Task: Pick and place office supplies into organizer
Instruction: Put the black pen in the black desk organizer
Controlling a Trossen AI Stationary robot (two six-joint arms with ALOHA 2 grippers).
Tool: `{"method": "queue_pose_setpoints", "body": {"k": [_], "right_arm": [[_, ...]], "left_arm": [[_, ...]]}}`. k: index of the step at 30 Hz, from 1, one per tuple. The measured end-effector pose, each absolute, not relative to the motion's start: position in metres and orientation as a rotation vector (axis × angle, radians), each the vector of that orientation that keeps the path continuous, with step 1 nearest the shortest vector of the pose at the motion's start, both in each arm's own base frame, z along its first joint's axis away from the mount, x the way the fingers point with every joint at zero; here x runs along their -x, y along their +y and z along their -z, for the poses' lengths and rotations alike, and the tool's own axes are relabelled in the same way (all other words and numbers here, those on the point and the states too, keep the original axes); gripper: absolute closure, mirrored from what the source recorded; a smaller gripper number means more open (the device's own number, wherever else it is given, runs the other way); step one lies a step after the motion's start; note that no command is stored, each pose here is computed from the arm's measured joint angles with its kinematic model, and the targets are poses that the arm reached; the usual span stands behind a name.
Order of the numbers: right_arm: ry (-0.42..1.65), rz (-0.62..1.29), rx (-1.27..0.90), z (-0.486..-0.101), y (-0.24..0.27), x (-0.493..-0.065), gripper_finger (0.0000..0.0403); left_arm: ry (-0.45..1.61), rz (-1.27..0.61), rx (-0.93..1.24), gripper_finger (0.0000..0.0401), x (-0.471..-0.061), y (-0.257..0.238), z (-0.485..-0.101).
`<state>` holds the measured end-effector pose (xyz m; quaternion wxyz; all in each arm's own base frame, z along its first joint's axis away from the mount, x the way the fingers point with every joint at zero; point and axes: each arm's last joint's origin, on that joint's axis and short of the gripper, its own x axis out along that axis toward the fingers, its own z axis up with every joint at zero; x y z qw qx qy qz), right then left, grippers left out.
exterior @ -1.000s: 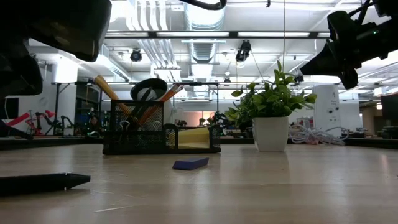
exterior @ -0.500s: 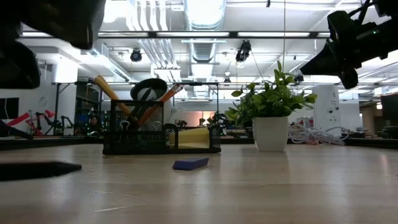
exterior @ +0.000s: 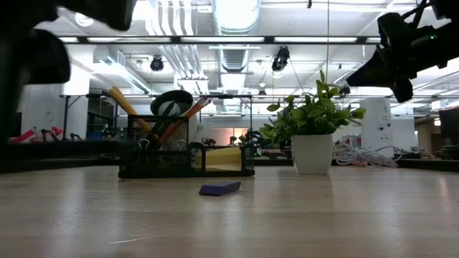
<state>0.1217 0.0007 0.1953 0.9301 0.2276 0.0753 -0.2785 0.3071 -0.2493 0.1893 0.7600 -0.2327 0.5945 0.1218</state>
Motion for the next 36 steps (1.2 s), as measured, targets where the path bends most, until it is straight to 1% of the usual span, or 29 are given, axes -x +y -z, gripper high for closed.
{"method": "queue_pose_setpoints", "body": {"k": [8, 28, 36], "right_arm": [[0.153, 0.569, -0.467, -0.195, 0.001, -0.122, 0.039], [0.151, 0.569, -0.471, -0.195, 0.001, -0.122, 0.039], [0.151, 0.569, -0.471, -0.195, 0.001, -0.122, 0.039]], "left_arm": [[1.157, -0.302, 0.459, 0.0393, -0.313, -0.229, -0.21], [0.976, -0.351, 0.341, 0.0393, -0.333, -0.176, -0.245], [0.865, -0.374, 0.305, 0.0392, -0.342, -0.156, -0.261]]}}
